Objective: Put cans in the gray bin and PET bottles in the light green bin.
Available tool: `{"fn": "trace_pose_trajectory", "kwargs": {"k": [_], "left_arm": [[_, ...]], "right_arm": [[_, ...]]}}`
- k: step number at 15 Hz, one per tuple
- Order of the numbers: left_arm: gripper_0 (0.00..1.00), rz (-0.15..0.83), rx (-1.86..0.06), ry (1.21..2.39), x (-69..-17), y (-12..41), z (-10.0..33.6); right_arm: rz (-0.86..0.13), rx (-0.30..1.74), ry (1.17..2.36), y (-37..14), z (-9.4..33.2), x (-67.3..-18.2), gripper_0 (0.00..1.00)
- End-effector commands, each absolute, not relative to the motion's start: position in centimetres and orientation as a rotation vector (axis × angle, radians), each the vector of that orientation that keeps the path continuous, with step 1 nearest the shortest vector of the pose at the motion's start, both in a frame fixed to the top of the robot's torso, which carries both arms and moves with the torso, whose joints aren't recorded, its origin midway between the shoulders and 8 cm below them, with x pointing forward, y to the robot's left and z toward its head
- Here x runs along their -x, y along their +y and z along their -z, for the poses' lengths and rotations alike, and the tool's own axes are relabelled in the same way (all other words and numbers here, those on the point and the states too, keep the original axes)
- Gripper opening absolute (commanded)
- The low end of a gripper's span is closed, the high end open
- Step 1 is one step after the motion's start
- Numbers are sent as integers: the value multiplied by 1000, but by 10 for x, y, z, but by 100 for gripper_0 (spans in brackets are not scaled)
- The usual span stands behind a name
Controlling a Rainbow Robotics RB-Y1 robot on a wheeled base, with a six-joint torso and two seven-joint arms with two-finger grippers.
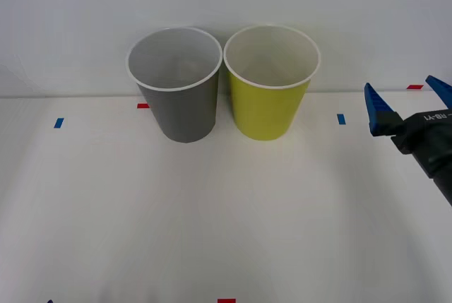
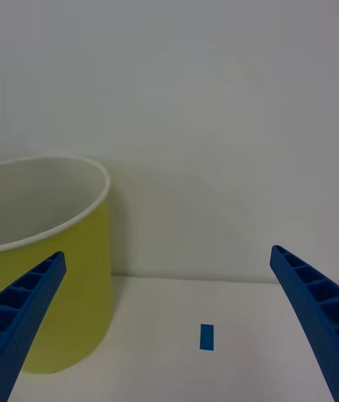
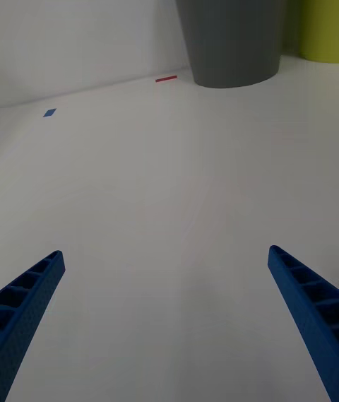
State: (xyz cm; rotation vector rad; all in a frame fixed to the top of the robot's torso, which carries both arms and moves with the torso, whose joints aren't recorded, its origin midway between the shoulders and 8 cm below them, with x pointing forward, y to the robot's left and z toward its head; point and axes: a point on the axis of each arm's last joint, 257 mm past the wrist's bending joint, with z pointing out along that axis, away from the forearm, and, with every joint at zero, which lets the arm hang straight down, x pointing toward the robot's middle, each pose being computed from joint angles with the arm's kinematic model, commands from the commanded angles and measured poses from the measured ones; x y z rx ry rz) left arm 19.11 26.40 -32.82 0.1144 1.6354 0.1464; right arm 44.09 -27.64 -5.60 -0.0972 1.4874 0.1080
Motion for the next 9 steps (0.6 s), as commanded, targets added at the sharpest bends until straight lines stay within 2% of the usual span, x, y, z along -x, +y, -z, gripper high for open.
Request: {"fn": "trace_pose_trajectory", "kwargs": {"k": [1, 5, 9], "left_arm": [[100, -146, -114, 1635, -191, 264, 328], [100, -146, -114, 1635, -191, 264, 328], [100, -146, -114, 1635, -191, 264, 328]], "right_arm": [[-109, -17, 1529, -289, 86, -428, 100], [-120, -179, 1539, -303, 110, -411, 100], [-113, -240, 1543, -311, 120, -403, 100]]}}
